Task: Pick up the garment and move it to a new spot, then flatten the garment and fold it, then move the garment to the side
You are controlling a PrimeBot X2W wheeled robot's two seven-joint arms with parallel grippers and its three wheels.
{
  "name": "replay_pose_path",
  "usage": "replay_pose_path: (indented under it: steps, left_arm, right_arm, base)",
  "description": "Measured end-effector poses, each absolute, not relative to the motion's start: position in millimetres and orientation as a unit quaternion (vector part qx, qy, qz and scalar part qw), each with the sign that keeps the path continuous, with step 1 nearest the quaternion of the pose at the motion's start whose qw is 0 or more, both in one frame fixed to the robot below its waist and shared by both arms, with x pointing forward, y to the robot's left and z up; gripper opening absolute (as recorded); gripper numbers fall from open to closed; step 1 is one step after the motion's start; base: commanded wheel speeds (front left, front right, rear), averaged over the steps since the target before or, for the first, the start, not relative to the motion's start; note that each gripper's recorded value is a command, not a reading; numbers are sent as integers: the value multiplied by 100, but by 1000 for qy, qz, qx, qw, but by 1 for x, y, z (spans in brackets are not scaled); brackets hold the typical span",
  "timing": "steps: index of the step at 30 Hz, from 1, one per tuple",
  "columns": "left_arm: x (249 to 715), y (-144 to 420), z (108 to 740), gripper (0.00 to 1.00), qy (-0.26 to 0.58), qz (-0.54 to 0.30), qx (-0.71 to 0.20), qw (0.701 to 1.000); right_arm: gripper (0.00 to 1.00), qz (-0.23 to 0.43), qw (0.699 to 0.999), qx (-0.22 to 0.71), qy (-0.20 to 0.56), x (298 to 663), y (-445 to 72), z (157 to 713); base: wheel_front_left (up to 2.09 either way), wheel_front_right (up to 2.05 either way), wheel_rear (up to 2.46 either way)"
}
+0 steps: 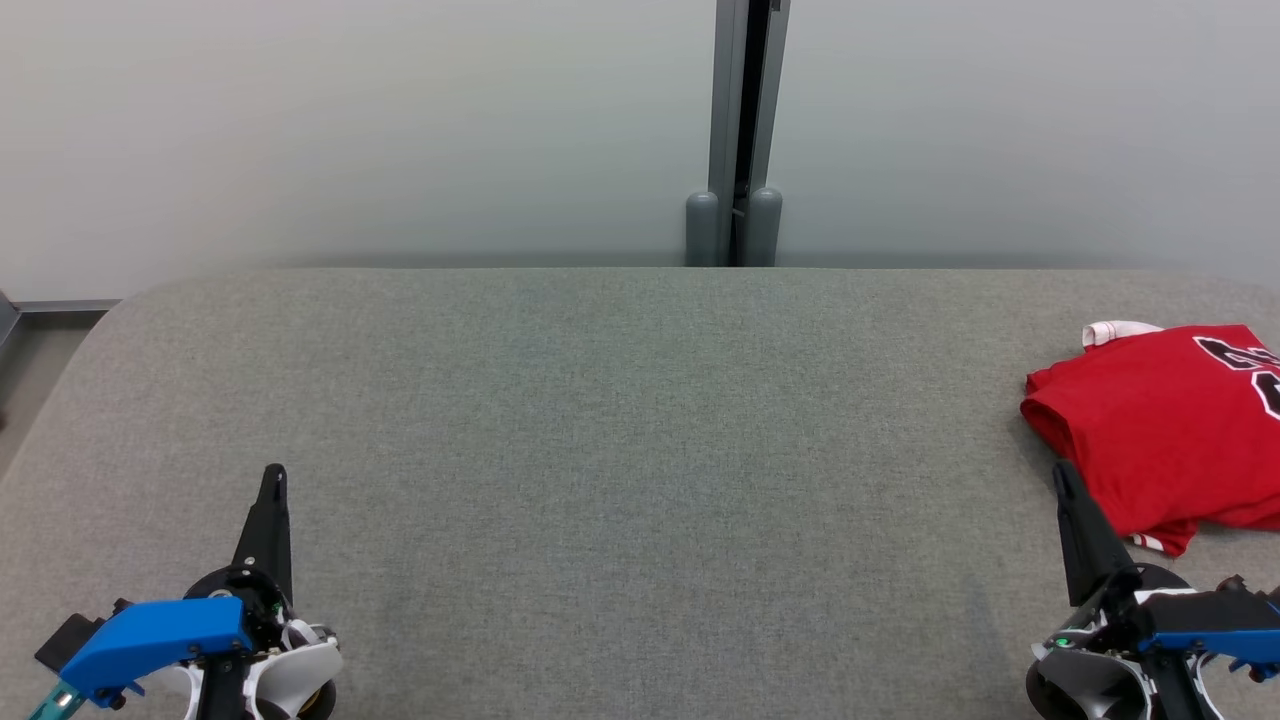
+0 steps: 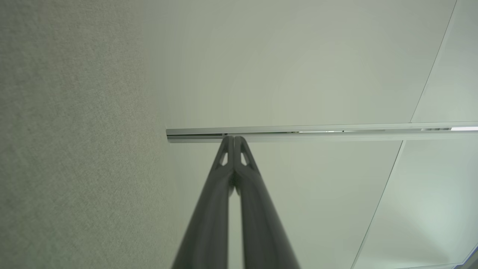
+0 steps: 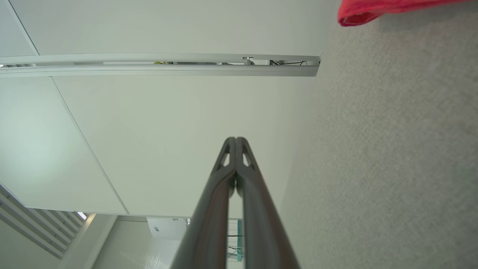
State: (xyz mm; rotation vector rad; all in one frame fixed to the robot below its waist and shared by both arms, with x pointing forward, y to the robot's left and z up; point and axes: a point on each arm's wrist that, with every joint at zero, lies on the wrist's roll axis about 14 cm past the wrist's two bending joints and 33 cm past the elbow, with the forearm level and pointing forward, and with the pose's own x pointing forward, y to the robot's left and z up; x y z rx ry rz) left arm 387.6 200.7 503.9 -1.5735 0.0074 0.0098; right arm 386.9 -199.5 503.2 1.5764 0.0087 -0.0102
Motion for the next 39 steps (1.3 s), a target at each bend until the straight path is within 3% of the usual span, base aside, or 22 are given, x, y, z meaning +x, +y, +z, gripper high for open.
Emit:
replay_pose_path:
  steps: [39]
  left_arm:
    - [388, 201, 504, 0, 3, 4, -708, 706]
  right_arm:
    - [0, -4, 705, 709, 4, 387, -200, 503]
  base:
    - [0, 0, 0]
